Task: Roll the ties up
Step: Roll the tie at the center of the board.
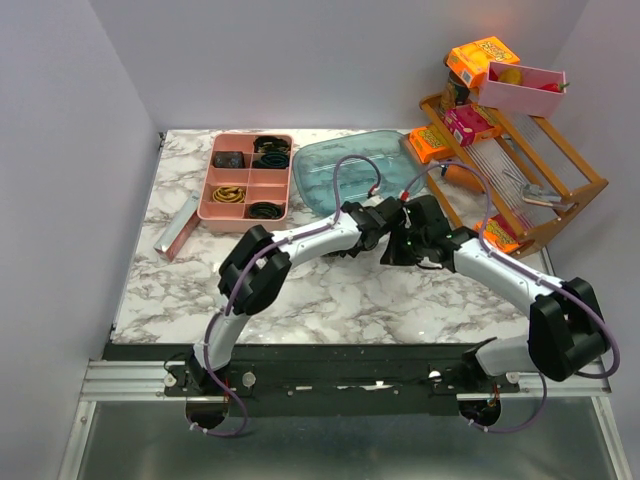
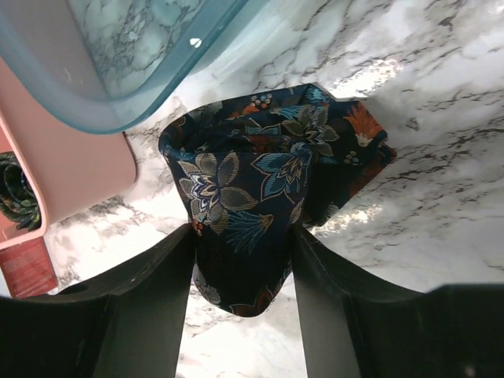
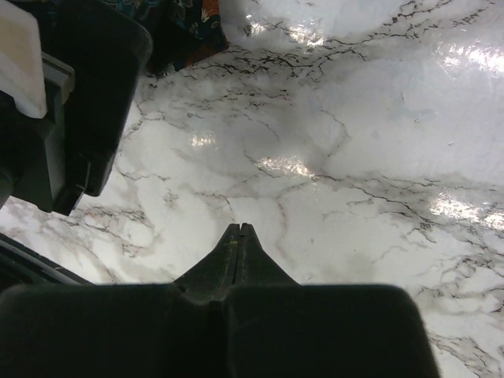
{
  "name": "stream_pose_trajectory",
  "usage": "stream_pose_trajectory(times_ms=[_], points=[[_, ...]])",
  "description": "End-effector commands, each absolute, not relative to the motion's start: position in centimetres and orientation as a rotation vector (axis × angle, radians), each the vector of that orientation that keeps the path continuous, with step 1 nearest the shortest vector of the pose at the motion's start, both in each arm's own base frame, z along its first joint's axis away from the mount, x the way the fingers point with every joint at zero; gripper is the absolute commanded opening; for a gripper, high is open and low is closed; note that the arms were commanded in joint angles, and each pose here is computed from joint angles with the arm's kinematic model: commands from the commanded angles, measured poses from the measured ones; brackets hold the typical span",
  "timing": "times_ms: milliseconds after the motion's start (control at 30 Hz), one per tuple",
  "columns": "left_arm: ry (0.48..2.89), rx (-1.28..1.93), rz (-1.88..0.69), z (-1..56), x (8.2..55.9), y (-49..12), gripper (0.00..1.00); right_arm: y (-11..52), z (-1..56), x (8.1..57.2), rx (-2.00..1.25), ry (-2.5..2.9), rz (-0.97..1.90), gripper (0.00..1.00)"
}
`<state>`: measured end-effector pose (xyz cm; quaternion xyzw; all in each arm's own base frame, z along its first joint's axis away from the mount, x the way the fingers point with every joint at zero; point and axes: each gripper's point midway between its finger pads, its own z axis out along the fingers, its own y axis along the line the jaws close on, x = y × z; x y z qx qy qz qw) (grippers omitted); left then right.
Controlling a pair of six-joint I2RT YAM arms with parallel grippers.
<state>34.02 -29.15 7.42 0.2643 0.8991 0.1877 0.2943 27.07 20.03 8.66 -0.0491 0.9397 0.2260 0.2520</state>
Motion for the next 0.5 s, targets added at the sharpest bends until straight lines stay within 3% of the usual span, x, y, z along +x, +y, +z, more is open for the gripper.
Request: stream_pose_trajectory(times_ms=[0, 133, 467], points=[[2.427, 0.732, 0.401, 6.7, 32.9, -31.0, 0.71, 20.5, 9.8, 27.4, -0.140, 2.487, 0.651, 0.01], [2.414, 0.704, 0.234, 7.8, 32.7, -32.8, 0.82, 20.3, 9.7, 27.2, -0.134, 2.488, 0.642, 0.01], [2.409, 0.669, -0.094, 10.2, 31.8, -35.7, 0.82, 19.9, 10.1, 27.3, -0.132, 2.473, 0.625, 0.01]])
